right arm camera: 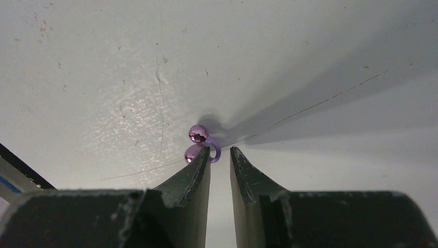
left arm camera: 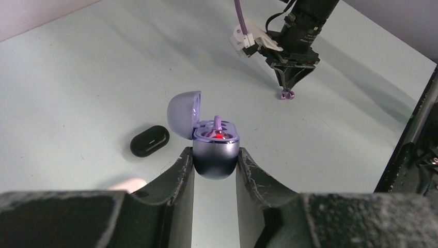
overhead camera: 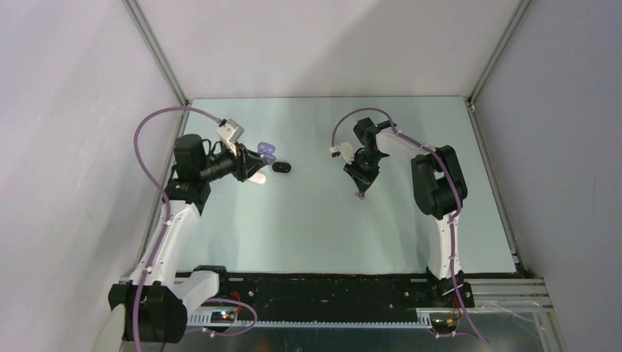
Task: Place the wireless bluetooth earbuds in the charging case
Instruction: Pick up the earbud from the center of the board.
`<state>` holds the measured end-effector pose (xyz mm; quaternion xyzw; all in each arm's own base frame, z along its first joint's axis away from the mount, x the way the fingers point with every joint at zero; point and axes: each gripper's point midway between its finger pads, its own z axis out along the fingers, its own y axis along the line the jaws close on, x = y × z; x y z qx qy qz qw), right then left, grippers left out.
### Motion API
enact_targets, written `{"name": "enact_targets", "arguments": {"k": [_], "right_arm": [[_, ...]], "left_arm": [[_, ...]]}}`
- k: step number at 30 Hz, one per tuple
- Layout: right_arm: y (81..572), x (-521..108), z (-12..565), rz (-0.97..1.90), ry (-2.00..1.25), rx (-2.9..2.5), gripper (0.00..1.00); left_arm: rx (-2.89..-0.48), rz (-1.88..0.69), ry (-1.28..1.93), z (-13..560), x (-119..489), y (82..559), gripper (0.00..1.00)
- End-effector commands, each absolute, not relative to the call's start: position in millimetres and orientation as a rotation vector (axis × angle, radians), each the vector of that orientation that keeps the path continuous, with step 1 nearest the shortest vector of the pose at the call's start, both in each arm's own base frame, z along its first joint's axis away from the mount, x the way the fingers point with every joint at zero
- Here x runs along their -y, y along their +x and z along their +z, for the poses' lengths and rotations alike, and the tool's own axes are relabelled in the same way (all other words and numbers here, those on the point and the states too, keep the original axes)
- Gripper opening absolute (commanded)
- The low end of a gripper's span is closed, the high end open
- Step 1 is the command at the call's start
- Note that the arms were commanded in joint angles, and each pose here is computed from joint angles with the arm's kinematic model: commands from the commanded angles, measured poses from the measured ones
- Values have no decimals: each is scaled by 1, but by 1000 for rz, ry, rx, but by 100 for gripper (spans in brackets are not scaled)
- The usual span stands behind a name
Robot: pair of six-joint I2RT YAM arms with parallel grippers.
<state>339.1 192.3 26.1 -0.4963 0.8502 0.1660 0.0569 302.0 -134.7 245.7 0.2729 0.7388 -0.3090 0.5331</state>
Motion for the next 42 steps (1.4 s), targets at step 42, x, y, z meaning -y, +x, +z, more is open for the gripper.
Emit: {"name": "enact_targets", "arguments": {"k": [42], "right_arm": [[289, -214, 45, 578, -1408, -2676, 26]], "left_arm": [[-1706, -755, 649, 249, 139, 298, 0]]}}
